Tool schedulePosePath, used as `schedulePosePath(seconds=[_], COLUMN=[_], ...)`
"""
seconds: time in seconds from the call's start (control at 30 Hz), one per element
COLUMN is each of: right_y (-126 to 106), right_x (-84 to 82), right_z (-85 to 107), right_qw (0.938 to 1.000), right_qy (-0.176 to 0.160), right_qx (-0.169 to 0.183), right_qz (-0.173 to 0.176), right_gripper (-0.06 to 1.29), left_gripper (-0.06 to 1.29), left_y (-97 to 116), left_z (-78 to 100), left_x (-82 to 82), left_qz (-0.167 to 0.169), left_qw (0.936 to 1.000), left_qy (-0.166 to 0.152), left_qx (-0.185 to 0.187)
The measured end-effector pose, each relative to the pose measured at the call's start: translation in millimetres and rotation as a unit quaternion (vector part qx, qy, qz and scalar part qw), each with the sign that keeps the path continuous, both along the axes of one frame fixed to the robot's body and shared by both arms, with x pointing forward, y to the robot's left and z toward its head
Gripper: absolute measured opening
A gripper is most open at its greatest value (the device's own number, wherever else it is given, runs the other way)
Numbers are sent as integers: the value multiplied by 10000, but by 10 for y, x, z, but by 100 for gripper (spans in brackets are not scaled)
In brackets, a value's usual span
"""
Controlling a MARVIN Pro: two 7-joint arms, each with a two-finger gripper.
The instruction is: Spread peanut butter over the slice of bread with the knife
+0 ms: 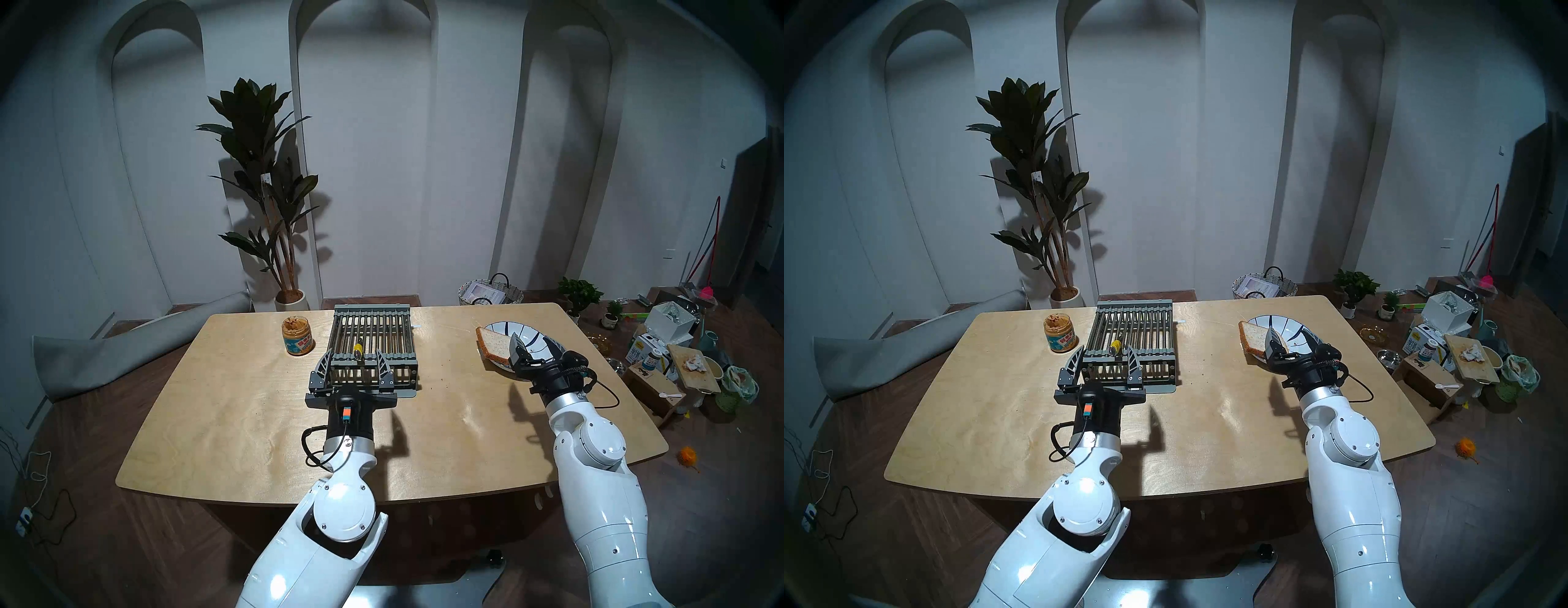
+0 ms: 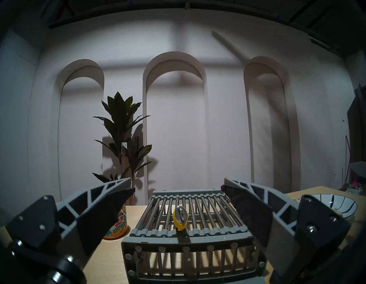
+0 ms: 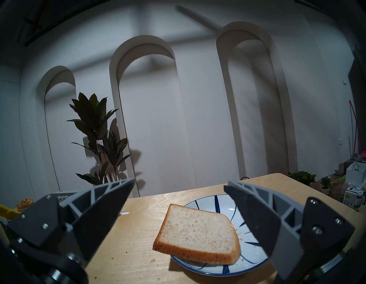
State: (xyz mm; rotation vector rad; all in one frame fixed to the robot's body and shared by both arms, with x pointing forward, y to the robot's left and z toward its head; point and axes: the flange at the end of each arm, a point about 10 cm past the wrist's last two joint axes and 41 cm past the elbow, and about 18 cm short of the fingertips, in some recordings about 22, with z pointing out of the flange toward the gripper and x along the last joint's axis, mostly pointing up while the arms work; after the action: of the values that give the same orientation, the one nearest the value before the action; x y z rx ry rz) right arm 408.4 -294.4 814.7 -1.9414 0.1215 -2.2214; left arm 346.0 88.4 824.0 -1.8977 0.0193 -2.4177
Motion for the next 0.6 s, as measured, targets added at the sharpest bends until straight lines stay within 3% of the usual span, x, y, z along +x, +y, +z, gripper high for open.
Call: schedulePosePath(seconds=[0.23, 0.6], right_y=[-13, -15], right_x=[-8, -43], right_z=[45, 53], right_qw=[10000, 9999], right_qy=[-69, -95], right_qx=[28, 82], right_qz=[-32, -90], right_gripper=[123, 123], left_gripper=[123, 124], left_y=[-108, -277], left_z=[61, -168], left_x=[182, 404], left_qz=[-39, 173], left_qw=[10000, 9997], left_qy=[-21, 137], left_qx=[41, 103])
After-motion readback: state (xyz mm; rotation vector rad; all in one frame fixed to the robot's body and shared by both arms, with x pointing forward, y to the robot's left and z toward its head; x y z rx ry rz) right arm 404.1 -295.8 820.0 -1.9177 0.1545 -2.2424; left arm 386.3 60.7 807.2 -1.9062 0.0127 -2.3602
